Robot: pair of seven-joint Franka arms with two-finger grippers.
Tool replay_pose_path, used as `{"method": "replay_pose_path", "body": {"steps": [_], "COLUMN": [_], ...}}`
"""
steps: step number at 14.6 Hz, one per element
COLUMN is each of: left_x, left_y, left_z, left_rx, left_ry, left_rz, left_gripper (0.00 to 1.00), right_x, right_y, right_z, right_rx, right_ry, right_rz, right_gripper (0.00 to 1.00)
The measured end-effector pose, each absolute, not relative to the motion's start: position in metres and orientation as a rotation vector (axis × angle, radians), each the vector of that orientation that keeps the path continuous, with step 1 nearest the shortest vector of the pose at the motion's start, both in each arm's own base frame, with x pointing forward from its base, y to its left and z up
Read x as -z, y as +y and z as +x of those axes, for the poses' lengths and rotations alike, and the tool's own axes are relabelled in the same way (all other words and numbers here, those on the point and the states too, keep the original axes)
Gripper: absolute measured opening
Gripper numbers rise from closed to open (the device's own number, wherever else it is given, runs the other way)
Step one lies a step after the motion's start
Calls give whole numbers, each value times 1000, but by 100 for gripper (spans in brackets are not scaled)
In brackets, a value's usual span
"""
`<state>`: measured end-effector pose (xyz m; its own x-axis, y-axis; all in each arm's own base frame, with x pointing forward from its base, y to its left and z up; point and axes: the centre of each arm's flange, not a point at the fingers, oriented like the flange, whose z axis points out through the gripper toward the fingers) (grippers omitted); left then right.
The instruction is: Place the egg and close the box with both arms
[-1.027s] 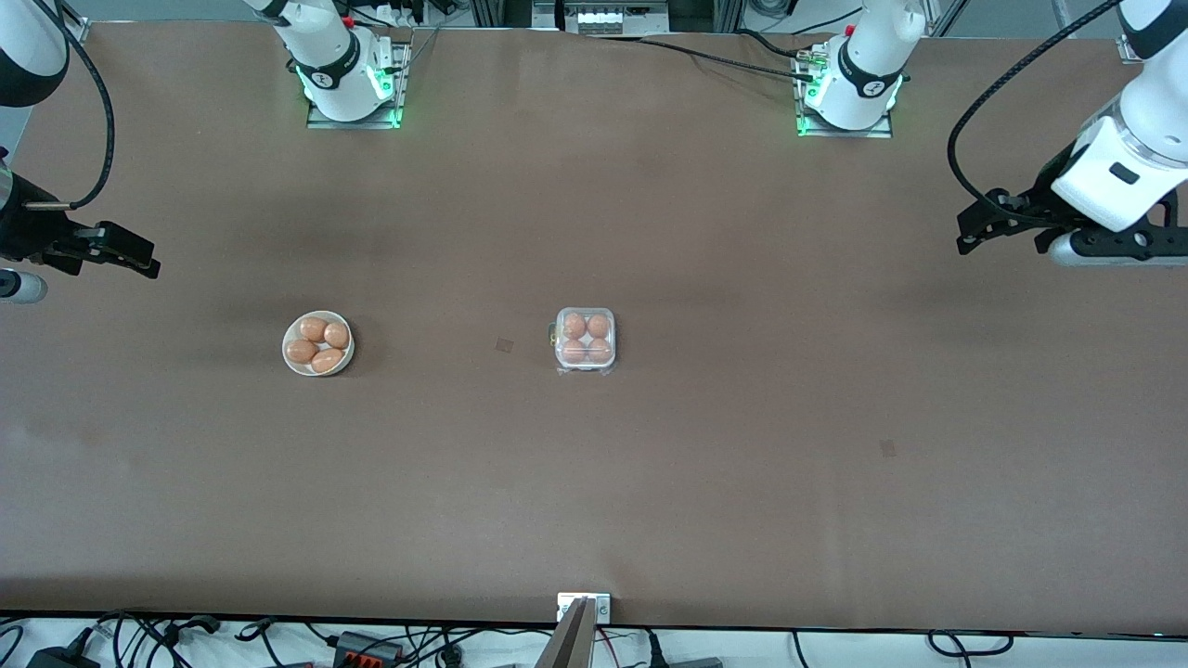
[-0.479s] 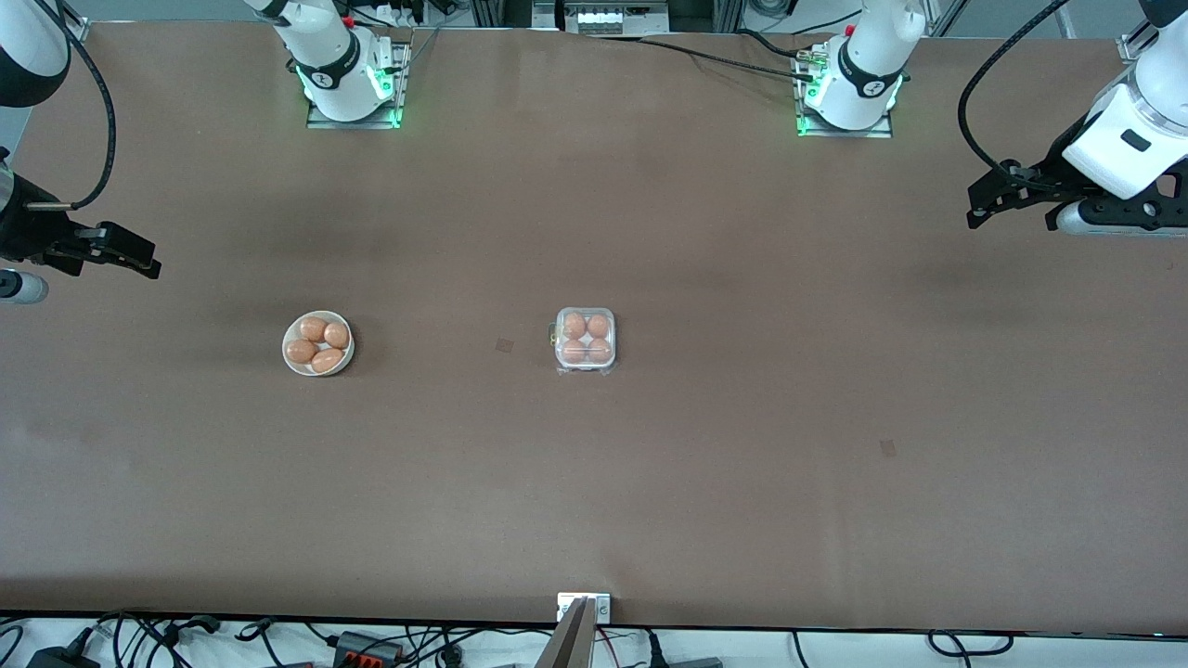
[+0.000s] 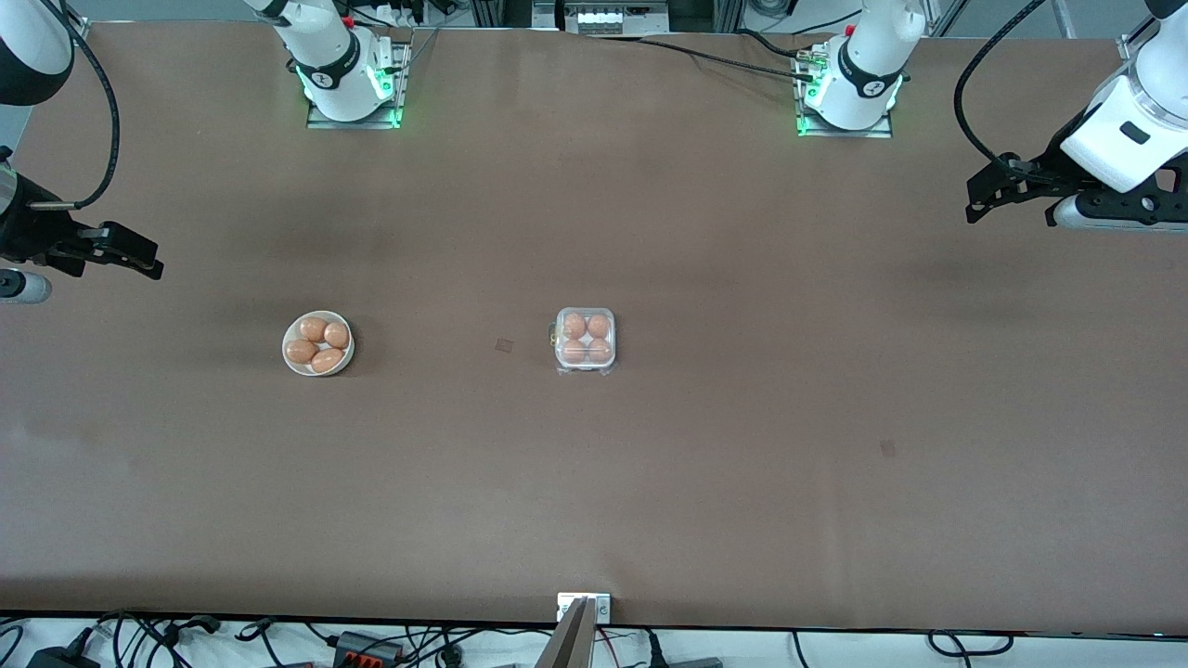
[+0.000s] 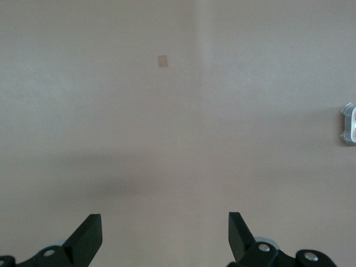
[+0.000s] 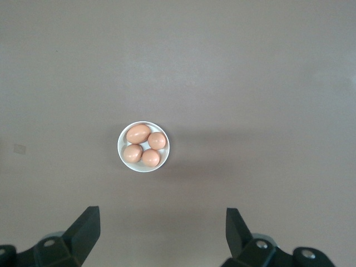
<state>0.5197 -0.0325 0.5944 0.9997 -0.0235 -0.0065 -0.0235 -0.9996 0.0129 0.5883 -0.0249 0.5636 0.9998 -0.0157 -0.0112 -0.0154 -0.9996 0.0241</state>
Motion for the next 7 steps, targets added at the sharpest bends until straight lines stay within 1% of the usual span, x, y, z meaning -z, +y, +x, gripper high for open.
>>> {"method": "replay_pose_path", "body": {"steps": [7], "left_x": [-594], "left_y": [-34], "left_z": [518], "left_rx": [28], "left_ry": [-43], "left_rz": [3129], "left_gripper": [100], "right_x": [-564], "right_y": [-25], "right_z": [588], "right_rx": [18], "right_ry": [-24], "right_rz": [3117], "right_gripper": [100]}}
